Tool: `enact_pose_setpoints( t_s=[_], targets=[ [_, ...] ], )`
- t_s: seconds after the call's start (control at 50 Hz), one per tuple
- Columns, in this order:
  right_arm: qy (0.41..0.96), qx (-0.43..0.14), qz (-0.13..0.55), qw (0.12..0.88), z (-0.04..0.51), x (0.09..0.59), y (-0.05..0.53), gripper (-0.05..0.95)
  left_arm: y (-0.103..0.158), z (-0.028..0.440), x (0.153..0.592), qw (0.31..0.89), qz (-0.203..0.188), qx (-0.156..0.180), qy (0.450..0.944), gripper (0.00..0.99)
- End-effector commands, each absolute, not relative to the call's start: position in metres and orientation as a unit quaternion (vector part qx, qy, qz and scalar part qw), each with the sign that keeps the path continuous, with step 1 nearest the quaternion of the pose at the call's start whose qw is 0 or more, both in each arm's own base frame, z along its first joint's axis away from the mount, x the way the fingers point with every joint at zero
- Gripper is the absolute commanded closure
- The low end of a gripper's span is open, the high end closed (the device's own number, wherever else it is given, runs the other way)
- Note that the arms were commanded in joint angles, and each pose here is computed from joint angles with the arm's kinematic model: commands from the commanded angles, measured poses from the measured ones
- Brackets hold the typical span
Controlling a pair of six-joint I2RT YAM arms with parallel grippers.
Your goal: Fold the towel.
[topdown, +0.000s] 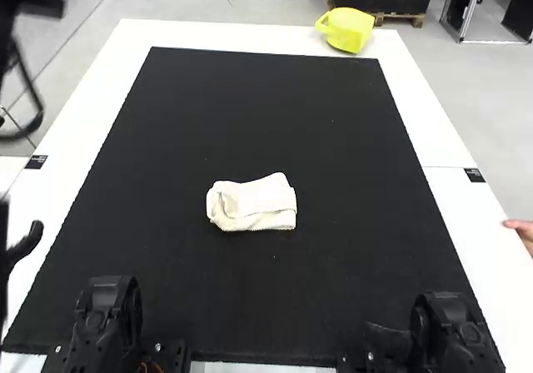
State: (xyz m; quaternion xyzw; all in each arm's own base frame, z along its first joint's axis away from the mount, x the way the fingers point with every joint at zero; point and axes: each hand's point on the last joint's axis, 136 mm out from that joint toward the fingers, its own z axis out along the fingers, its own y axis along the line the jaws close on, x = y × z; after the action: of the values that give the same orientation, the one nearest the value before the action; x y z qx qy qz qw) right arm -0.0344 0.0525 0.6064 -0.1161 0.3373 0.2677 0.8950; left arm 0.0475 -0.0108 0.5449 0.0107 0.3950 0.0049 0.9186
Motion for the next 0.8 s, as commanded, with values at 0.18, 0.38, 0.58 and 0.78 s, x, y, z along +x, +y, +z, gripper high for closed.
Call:
enact_pose_setpoints(
  t_s=[0.18, 0.38, 0.58, 0.78],
  targets=[
    [0.313, 0.018, 0.021, 0.949, 0.557, -0.034, -0.010, -0.01, 0.000, 0.508, 0.042, 0.913, 0.059, -0.013, 0.402, 0.036],
    [0.468, 0.034, -0.032, 0.883, 0.468, 0.090, -0.019, -0.01, -0.005, 0.473, 0.097, 0.910, 0.085, 0.038, 0.405, 0.036],
    [0.523, -0.013, -0.027, 0.852, 0.387, 0.169, 0.000, -0.01, -0.002, 0.418, 0.149, 0.896, 0.115, 0.069, 0.424, 0.036],
    [0.513, 0.042, -0.090, 0.852, 0.325, 0.203, -0.024, -0.01, 0.029, 0.352, 0.187, 0.877, 0.155, 0.013, 0.455, 0.036]
  ],
)
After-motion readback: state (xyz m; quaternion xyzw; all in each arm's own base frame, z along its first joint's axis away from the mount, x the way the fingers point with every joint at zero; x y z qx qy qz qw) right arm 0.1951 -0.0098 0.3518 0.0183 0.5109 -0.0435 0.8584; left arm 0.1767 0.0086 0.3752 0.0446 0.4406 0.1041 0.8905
